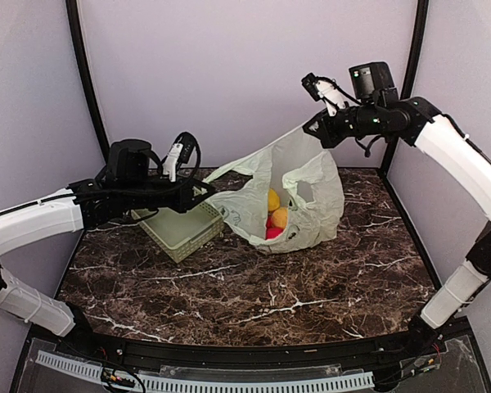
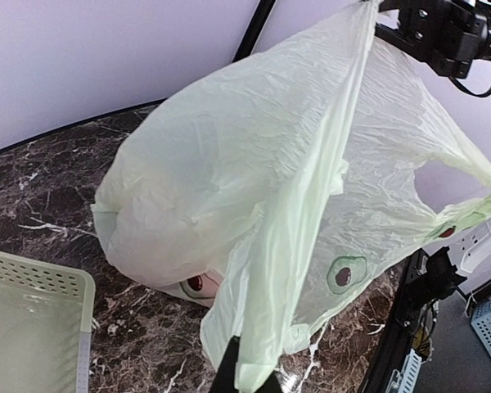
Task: Untie the knot of the plastic bag and take out the fruit
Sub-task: Open the bag opening for the takeout bag.
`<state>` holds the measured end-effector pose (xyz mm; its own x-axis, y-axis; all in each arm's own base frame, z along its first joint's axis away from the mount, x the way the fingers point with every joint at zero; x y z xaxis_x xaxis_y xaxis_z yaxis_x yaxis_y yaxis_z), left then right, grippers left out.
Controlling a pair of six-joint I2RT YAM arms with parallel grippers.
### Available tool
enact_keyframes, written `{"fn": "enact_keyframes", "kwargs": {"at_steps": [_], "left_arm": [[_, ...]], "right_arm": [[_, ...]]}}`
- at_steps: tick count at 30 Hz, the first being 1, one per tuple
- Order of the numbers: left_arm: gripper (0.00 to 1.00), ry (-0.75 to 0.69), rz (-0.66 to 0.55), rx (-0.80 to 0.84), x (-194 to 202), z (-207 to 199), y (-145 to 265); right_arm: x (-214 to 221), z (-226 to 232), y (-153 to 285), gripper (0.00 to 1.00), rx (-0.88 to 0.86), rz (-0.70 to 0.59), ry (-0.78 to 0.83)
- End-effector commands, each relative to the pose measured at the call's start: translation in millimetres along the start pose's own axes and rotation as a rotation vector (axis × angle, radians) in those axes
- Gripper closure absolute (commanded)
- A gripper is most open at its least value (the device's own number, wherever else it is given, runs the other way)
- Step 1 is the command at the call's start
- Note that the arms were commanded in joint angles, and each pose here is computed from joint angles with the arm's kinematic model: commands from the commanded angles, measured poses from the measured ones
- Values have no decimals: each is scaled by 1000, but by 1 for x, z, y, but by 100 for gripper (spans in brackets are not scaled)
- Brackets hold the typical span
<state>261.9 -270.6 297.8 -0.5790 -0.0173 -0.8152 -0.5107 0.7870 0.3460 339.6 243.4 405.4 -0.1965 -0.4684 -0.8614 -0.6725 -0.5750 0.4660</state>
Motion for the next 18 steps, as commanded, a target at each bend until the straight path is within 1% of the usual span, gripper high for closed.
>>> {"fn": "enact_keyframes", "kwargs": {"at_steps": [1,2,4,6,7,8,9,10,11,12,13,14,16,18], "left_arm": [[99,20,76,-194,23,36,4],[99,28,84,-231,26,41,5],[99,38,101,-253,31,45,4],[93,41,114,-248,34,45,5],[86,39,111,-242,32,44,6],[81,31,119,-235,32,42,8],[70,21,106,-228,27,38,11],[65,10,113,-227,26,37,14],[55,-4,91,-215,17,31,19],[51,-22,94,-202,14,27,22],[43,-38,65,-180,3,19,29],[39,-59,51,-145,-7,9,34],[26,-90,27,-75,-23,-8,41],[21,-110,8,-18,-38,-22,45]], "right_arm": [[11,-11,0,100,4,-58,-62],[15,-9,-1,100,-9,-54,-68],[25,-1,-5,100,-54,-45,-76],[31,8,-6,100,-116,-53,-83],[32,13,-6,100,-149,-62,-83],[34,18,-6,100,-178,-67,-84],[34,21,-6,100,-201,-72,-84],[34,24,-5,100,-215,-78,-82],[35,26,-5,100,-230,-81,-81],[35,27,-5,100,-237,-83,-79],[34,28,-4,100,-244,-87,-78],[34,29,-4,100,-250,-88,-77],[34,31,-5,100,-265,-92,-75],[33,34,-5,100,-283,-98,-72]]}}
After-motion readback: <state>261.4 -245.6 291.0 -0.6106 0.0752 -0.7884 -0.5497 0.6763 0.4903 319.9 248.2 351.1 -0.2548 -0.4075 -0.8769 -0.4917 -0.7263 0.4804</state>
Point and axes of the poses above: each gripper's point midway between its finger pads, its own y axis back along the fingers, its own z axis along the line the jaws close on, x = y × z, the point moved 5 cm from there along y, back along the fingers, and after that the axes turned 5 degrees about y, right-handed, at the moved point
